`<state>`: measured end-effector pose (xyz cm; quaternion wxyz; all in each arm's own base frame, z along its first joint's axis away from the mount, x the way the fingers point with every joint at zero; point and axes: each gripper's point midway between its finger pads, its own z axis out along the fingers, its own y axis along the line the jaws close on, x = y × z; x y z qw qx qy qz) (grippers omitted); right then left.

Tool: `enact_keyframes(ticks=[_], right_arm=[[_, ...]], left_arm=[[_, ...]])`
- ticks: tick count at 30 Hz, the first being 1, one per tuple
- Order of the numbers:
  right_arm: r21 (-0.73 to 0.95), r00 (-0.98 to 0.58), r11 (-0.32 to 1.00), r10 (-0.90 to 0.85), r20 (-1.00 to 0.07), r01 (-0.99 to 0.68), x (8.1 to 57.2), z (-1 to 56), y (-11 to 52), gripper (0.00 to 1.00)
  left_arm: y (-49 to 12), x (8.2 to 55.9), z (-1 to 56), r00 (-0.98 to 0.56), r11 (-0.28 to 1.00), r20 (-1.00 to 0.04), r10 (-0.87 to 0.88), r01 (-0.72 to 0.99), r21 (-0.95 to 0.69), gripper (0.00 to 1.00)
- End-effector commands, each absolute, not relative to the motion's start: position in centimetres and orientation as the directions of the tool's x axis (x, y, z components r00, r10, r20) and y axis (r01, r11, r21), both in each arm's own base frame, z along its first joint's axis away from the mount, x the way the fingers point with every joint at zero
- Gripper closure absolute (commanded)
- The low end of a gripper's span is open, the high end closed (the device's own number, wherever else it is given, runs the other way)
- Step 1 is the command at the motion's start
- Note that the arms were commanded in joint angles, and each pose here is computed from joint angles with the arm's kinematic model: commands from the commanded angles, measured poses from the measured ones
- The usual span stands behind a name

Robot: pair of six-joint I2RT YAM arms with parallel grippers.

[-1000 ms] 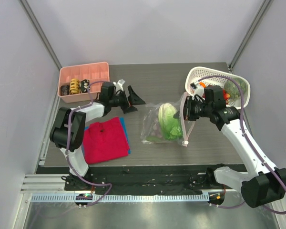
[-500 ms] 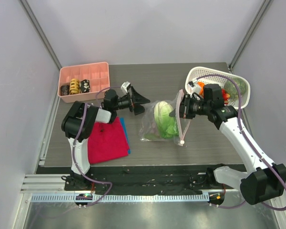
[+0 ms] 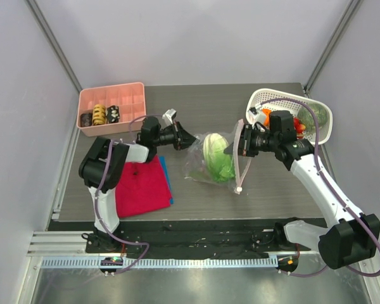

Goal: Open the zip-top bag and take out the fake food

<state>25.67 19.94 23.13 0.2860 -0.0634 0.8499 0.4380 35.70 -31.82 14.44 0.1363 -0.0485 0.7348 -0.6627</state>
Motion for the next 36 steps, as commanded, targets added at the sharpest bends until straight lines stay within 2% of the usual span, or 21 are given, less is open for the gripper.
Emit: enact_keyframes(ticks=[1,2,3,5,6,7,9,15,20,24,27,36], right_arm=[[0.702,-0.788,0.577,0.155,-0.596,-0.417,25.5,25.3,20.2,0.99],[0.691,-0.78,0.59,0.157,-0.605,-0.418,25.5,25.2,20.0,0.99],[0.687,-0.782,0.6,0.157,-0.604,-0.41,25.3,24.9,19.8,0.99],[0.666,-0.769,0.624,0.159,-0.619,-0.408,25.1,24.9,19.3,0.99],[0.659,-0.765,0.635,0.16,-0.624,-0.404,25.1,24.7,19.1,0.99],[0.652,-0.761,0.648,0.167,-0.627,-0.395,25.1,24.7,18.8,0.99],[0.606,-0.731,0.718,0.202,-0.652,-0.342,25.6,24.6,17.4,0.99],[0.551,-0.615,0.815,0.343,-0.71,-0.182,25.9,25.1,13.6,0.99],[0.556,-0.553,0.831,0.463,-0.693,-0.001,25.5,24.6,10.8,0.99],[0.547,-0.446,0.827,0.542,-0.713,0.13,25.4,25.8,8.0,0.99],[0.515,-0.357,0.842,0.537,-0.764,0.163,25.3,27.7,6.1,0.99],[0.406,-0.327,0.886,0.461,-0.825,0.224,28.6,30.5,4.7,0.99]], left_arm=[[-30.5,37.1,15.4,-0.911,0.307,-0.286,-0.298,0.192,-0.932,1.0],[-29.3,38.4,14.4,-0.885,0.391,-0.3,-0.356,0.151,-0.908,1.0],[-28.2,38.2,13.1,-0.892,0.465,-0.27,-0.363,0.077,-0.882,1.0],[-25.3,39.3,11.7,-0.85,0.621,-0.339,-0.403,0.018,-0.784,1.0],[-24.7,39.9,12.0,-0.839,0.649,-0.363,-0.405,0.015,-0.76,1.0],[-23.9,39.2,11.0,-0.851,0.684,-0.338,-0.402,-0.034,-0.729,1.0],[-22.6,39.8,11.1,-0.825,0.736,-0.393,-0.406,-0.04,-0.676,1.0],[-20.3,39.7,10.6,-0.792,0.762,-0.421,-0.443,-0.086,-0.642,1.0],[-18.8,40.0,9.7,-0.8,0.802,-0.424,-0.426,-0.117,-0.585,1.0],[-18.3,40.2,9.4,-0.803,0.829,-0.44,-0.401,-0.113,-0.548,1.0],[-17.8,40.3,9.3,-0.805,0.848,-0.455,-0.38,-0.106,-0.52,1.0],[-18.6,40.6,9.4,-0.834,0.858,-0.447,-0.323,-0.059,-0.51,1.0]])
